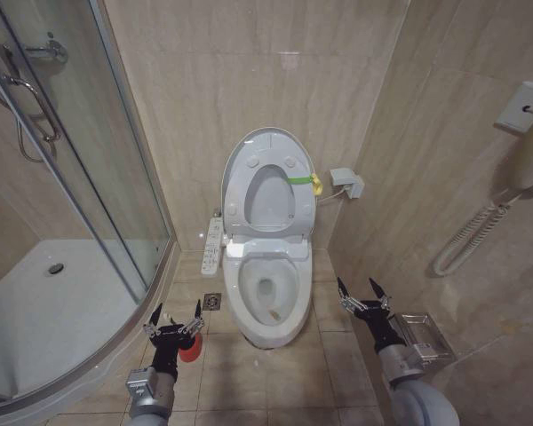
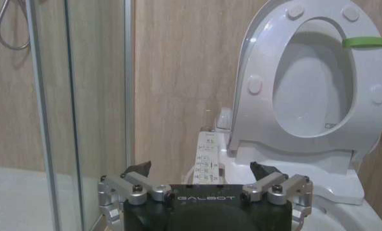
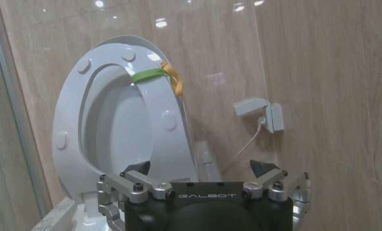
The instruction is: Open the toilet lid, clean the toilet bowl with a toilet brush, close the toilet lid, and flush.
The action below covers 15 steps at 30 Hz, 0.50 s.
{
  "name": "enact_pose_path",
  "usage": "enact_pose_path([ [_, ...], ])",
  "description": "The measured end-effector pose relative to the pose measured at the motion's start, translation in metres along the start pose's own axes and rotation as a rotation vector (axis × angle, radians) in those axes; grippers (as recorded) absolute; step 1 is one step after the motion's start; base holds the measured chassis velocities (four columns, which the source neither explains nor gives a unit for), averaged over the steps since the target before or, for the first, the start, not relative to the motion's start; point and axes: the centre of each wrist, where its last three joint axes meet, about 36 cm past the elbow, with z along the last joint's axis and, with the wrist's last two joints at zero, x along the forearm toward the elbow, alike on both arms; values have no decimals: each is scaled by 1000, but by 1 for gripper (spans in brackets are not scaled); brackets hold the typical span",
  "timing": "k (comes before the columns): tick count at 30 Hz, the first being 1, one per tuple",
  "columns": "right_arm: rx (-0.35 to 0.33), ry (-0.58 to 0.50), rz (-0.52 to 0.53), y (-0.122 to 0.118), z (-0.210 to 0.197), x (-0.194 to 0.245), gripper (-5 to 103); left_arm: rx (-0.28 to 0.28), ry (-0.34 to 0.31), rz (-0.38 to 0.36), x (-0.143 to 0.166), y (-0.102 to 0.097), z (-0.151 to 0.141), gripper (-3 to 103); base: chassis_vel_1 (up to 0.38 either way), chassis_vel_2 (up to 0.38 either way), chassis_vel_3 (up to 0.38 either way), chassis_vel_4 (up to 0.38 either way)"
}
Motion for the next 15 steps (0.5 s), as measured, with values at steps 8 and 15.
enact_pose_path([
  [8, 0, 1, 0, 0, 0, 0, 100, 0, 0, 0, 0, 0, 0, 100, 0, 0, 0, 0],
  [15, 0, 1, 0, 0, 0, 0, 100, 0, 0, 0, 0, 0, 0, 100, 0, 0, 0, 0],
])
